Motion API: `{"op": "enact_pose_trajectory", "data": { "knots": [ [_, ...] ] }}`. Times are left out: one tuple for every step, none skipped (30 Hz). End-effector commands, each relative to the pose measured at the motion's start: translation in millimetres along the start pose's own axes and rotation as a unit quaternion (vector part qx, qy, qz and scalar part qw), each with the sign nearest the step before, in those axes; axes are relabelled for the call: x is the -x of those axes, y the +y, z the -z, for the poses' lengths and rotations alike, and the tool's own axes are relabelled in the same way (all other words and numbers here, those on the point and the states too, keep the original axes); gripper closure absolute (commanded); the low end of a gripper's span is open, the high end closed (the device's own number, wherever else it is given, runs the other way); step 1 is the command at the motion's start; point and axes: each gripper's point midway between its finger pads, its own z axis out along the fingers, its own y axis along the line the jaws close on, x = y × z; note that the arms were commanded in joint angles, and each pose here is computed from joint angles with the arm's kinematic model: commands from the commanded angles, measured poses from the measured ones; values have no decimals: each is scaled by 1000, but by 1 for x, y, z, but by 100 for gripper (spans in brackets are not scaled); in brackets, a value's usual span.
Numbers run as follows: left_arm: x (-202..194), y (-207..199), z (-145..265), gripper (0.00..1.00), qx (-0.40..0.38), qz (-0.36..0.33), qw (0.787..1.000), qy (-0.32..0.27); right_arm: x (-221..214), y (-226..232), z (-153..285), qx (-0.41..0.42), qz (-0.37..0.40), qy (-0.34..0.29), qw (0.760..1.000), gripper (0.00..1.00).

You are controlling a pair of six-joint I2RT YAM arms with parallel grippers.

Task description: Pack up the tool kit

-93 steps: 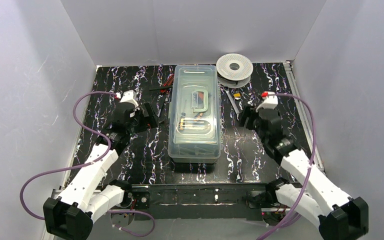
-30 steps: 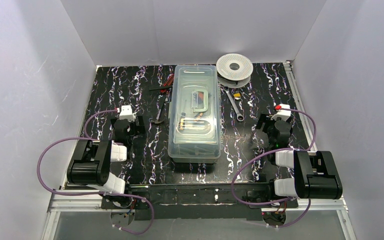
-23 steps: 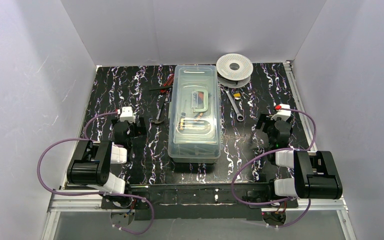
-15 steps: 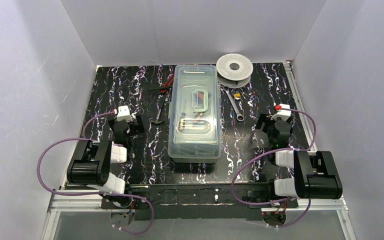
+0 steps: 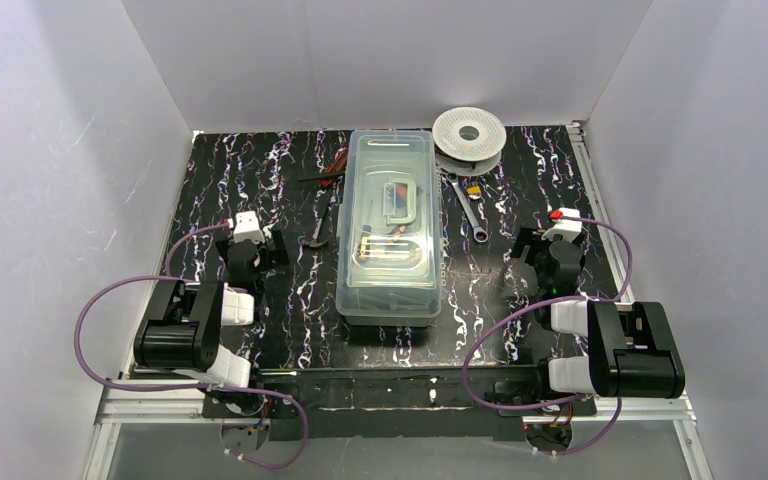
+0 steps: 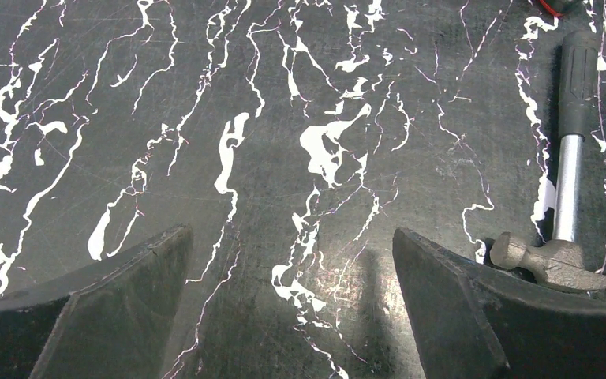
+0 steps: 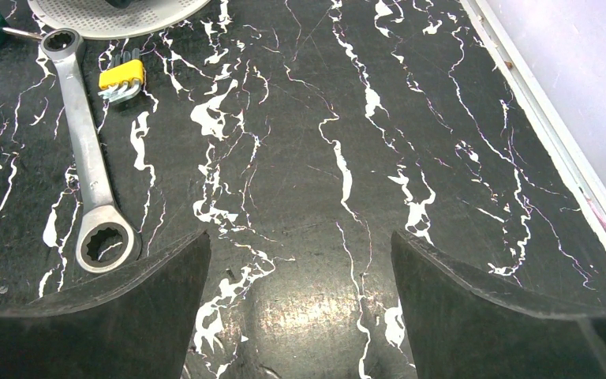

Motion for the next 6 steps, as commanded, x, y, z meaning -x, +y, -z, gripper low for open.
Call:
{"op": "enact_pose_trajectory", "data": {
  "knots": [
    [13,0,-3,2,5,2,1000,-16,25,3,-6,4,-8,-38,999,8],
    [13,0,-4,2,5,2,1000,-14,25,3,-6,4,-8,-38,999,8],
    [13,-1,-4,2,4,3,1000,-14,25,3,-6,4,-8,-38,999,8],
    [13,-1,-4,2,4,3,1000,-13,26,3,-6,4,-8,-38,999,8],
    [13,-1,-4,2,4,3,1000,-13,25,3,-6,4,-7,-38,999,8],
    [13,-1,-4,2,4,2,1000,-14,26,3,-6,4,-8,-38,999,8]
  ]
}}
